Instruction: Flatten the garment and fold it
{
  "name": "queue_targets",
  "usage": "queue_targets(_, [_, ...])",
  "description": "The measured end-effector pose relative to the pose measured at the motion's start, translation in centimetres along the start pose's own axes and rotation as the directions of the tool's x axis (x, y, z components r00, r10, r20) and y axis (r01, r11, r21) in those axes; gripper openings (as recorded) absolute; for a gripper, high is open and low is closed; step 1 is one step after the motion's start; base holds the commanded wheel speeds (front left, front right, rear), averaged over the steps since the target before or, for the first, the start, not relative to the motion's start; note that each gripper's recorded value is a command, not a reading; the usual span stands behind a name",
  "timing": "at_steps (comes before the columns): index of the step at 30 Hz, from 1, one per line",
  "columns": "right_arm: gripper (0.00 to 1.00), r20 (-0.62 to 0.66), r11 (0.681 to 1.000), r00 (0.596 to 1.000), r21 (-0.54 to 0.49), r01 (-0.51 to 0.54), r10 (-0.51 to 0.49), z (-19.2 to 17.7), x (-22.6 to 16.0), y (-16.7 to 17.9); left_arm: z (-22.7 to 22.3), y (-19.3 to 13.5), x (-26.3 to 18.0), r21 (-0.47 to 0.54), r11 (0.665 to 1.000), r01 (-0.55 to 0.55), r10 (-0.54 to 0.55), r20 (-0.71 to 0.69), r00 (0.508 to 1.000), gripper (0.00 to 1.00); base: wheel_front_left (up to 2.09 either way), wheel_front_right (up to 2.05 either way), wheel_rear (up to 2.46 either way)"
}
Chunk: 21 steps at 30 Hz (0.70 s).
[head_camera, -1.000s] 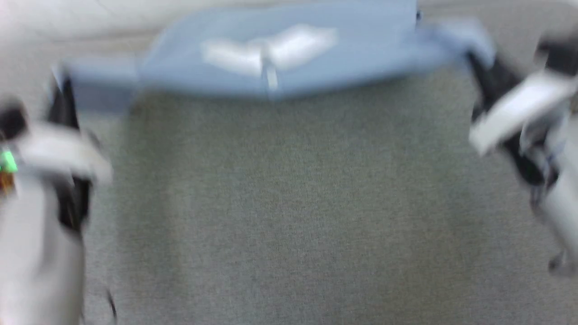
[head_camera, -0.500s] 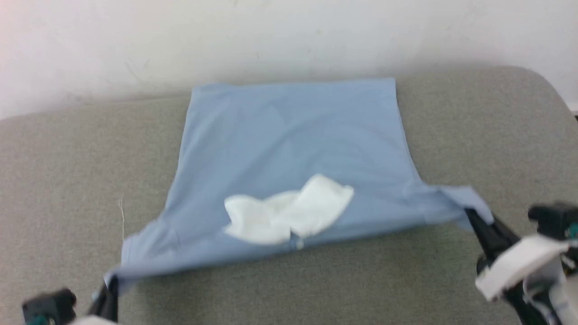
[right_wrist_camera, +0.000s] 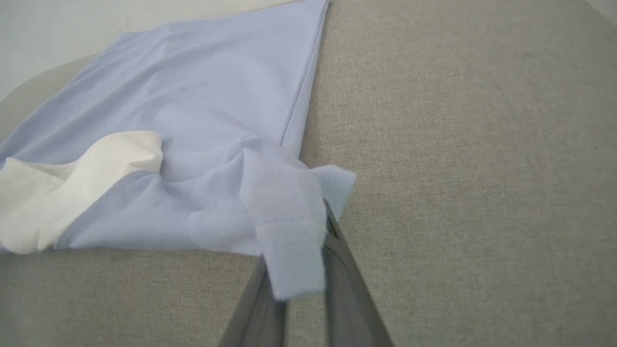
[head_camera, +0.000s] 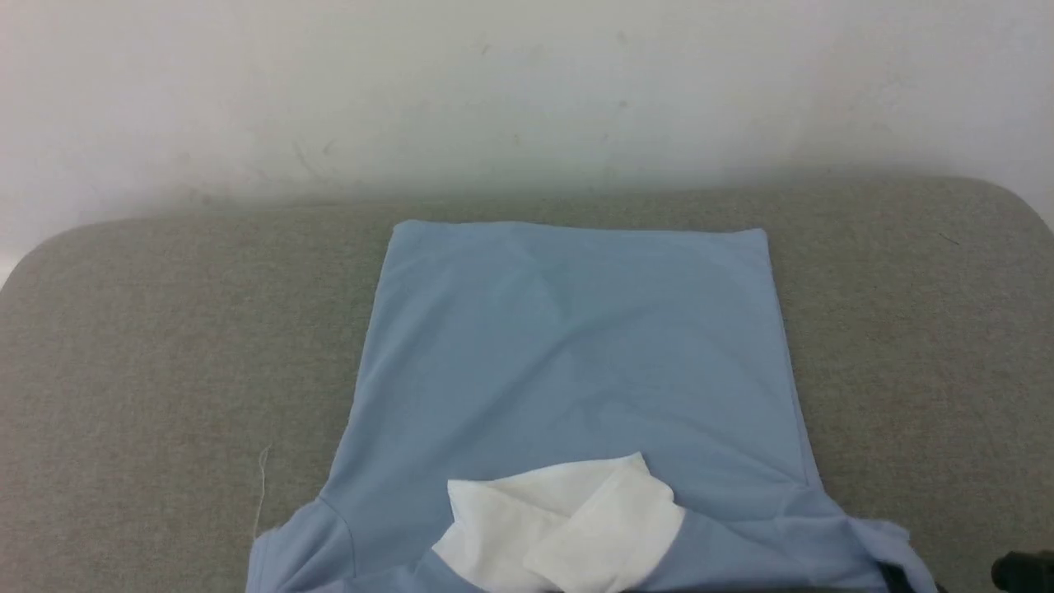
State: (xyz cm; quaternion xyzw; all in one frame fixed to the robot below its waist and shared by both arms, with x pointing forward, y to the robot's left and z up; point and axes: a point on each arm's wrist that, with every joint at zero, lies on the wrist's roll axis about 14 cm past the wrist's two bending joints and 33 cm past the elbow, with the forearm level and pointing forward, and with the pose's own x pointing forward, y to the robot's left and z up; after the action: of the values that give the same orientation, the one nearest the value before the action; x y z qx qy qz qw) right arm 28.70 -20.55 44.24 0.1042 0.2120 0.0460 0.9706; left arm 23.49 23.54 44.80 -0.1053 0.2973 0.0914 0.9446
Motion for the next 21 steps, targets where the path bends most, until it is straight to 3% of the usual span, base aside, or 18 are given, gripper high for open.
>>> queue_targets(1, [0.69,-0.024,1.000,1.000,0.001,0.002,-0.002,-0.4,-0.2,0.1,0.2,0.1,-0.1,-0.003,1.000,-0.002,0.002,0.012,1.000,0.00,0.00,0.00,0.00])
queue_targets(2, [1.00,-0.042,1.000,0.999,0.012,0.002,-0.002,-0.7,-0.4,0.4,0.4,0.1,-0.2,-0.007,1.000,-0.004,0.004,0.023,1.000,0.00,0.00,0.00,0.00])
queue_targets(6, [1.00,-0.047,0.999,0.999,0.026,-0.023,0.024,-0.4,-0.3,1.7,0.8,0.0,-0.4,-0.019,1.000,-0.006,0.006,0.049,0.999,0.00,0.00,0.00,0.00])
queue_targets(12, [1.00,0.070,0.996,0.997,0.089,-0.029,0.023,3.4,1.4,1.4,2.3,-0.4,-0.2,-0.043,0.999,0.000,0.005,0.119,0.993,0.00,0.00,0.00,0.00])
queue_targets(21, [1.00,0.161,0.996,0.987,0.091,0.009,-0.023,10.7,11.7,-1.9,5.1,-1.8,1.1,-0.069,0.997,0.018,-0.002,0.222,0.975,0.00,0.00,0.00,0.00])
